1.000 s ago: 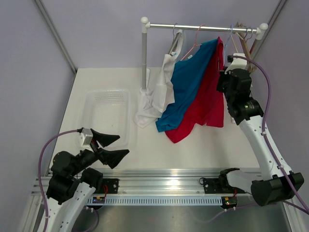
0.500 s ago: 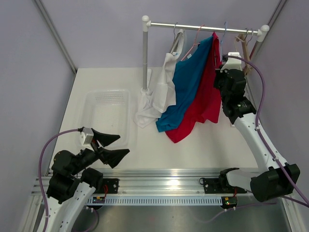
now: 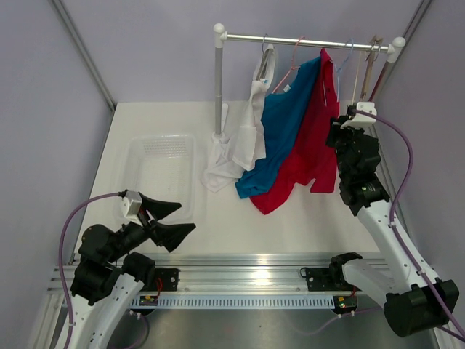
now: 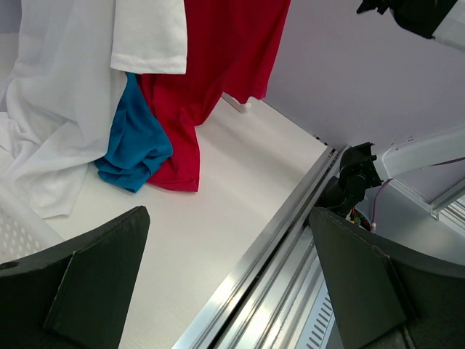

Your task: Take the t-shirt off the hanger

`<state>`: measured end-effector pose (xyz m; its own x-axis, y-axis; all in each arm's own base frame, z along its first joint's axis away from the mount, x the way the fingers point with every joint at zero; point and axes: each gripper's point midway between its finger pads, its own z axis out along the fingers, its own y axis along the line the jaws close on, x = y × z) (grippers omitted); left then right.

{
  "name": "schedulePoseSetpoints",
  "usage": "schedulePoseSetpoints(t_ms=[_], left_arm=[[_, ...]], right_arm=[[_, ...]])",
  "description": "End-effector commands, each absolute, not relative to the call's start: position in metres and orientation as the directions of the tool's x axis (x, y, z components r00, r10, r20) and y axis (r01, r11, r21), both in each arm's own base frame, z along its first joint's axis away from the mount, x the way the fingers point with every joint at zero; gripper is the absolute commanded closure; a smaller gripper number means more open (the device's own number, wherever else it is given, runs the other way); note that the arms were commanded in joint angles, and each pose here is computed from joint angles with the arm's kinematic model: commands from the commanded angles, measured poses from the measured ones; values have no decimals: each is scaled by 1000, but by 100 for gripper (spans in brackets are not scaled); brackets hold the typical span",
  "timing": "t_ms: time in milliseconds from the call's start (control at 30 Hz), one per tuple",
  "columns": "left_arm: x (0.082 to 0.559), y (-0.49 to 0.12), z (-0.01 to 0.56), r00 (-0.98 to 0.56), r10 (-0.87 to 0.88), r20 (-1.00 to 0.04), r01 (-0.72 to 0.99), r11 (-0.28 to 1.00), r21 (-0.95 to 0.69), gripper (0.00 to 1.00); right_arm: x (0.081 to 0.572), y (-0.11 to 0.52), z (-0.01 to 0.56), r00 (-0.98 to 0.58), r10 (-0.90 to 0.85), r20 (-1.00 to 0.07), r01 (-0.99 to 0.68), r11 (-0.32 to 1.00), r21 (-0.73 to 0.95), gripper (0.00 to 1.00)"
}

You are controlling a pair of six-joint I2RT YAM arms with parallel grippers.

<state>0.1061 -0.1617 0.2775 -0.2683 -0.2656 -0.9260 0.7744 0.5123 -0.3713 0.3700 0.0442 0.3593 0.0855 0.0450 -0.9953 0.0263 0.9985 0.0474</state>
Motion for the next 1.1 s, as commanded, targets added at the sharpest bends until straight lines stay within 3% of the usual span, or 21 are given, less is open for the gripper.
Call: schedulePoseSetpoints(t_ms=[0, 267, 500, 667, 833, 1067], left_arm=[[109, -162, 284, -255, -278, -926, 776, 512, -368, 1], [123, -161, 287, -295, -296, -909, 726, 549, -414, 1], [132, -177, 341, -366, -412, -834, 726, 435, -533, 1], [137, -199, 366, -449, -451, -771, 742, 293, -603, 10], [130, -238, 398, -467, -422, -777, 781, 215, -586, 16], [146, -313, 411, -485, -372, -791, 759, 270, -592, 16]], right_arm=[[356, 53, 386, 207, 147, -967, -34, 989, 143, 100], [331, 72, 324, 30, 256, -966, -60, 965, 253, 100], [267, 90, 265, -186, 332, -925, 7, 941, 337, 100], [229, 111, 235, -315, 315, -896, 4, 944, 330, 100], [208, 124, 248, -321, 244, -915, -11, 965, 261, 100], [175, 156, 309, -195, 128, -972, -102, 983, 150, 100]])
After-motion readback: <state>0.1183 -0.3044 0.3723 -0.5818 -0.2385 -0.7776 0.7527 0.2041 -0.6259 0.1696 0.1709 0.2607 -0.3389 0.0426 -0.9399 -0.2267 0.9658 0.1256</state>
